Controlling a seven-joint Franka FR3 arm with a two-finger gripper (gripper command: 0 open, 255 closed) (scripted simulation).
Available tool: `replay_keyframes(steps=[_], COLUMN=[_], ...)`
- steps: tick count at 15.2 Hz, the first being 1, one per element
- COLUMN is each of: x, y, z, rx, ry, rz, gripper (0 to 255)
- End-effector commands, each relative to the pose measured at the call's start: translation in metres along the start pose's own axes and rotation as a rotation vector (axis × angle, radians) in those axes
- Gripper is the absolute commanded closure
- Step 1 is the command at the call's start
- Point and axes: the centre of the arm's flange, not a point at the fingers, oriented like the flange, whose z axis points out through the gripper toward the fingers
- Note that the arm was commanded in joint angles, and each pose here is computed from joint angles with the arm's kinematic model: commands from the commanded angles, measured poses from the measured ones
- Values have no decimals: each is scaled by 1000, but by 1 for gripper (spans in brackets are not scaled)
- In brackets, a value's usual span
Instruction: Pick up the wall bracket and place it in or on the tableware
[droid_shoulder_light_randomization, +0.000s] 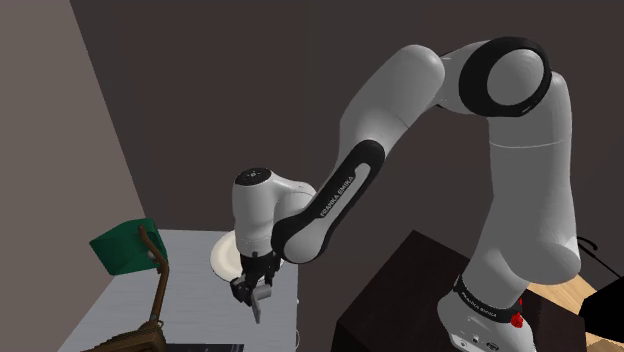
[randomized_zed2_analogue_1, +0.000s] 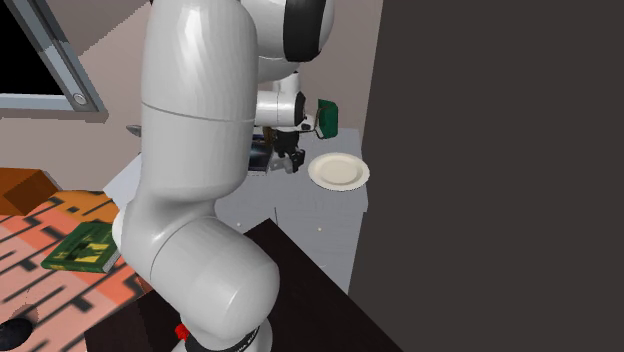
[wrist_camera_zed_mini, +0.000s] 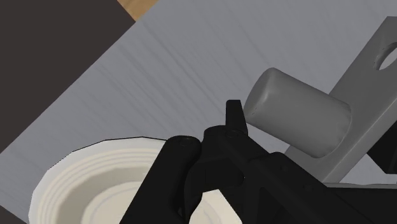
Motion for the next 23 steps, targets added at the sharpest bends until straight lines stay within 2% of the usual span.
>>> replay_keyframes(steps=[1,7,22,23], x=[0,-1,168,168], y=[-1,-2,107,108], z=[-11,-40,-50,-44], rx=[0,0,0,0], ry=[0,0,0,0], rz=[0,0,0,0], gripper=[255,255,255,255])
